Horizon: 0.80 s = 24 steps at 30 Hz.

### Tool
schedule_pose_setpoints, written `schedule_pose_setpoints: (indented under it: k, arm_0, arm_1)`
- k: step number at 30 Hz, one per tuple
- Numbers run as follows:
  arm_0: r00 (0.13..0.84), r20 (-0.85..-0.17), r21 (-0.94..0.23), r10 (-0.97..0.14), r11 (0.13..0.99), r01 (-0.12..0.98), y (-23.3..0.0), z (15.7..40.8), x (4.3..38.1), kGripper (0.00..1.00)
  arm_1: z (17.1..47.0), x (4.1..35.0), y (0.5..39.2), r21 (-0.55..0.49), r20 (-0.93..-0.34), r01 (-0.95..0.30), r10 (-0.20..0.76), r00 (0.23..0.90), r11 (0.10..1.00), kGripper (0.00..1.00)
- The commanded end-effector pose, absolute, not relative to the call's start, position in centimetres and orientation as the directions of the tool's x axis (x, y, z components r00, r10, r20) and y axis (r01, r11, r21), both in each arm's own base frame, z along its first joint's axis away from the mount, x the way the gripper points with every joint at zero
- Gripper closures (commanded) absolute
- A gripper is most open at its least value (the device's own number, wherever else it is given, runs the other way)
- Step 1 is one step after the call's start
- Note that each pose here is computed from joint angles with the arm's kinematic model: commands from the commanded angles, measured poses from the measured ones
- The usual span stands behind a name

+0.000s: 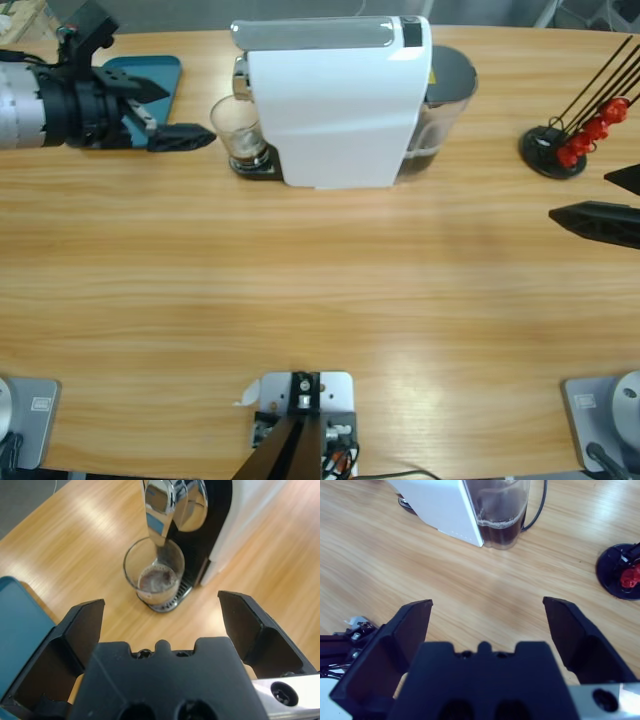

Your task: Pour coffee

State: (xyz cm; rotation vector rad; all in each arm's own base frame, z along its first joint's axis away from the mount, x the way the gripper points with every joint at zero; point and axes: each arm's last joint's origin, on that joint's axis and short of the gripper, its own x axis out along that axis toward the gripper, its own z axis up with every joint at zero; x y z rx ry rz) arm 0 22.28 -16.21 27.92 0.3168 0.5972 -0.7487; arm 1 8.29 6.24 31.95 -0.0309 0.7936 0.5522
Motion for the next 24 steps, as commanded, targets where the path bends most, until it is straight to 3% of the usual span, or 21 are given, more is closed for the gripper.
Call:
schedule_pose_setpoints:
  k: [1, 17, 24]
  arm_0:
    - [0.528, -0.658, 0.036, -0.536, 0.679, 0.734, -18.1, 26.0, 25.6, 0.0]
    - [0.467, -0.699, 0.056, -0.542, 0.61, 0.79, -20.1, 23.1, 28.3, 0.0]
    - [0.464, -0.679, 0.017, -0.568, 0.62, 0.785, -19.6, 22.6, 29.4, 0.013]
  arm_1:
    - [31.5, 9.1, 6.8, 0.192, -0.711, -0.467, 0.451, 0.54, 0.863, 0.0]
    - [31.4, 9.3, 6.9, 0.193, -0.717, -0.467, 0.449, 0.533, 0.863, 0.0]
    - [31.3, 9.5, 7.1, 0.194, -0.724, -0.467, 0.448, 0.525, 0.862, 0.0]
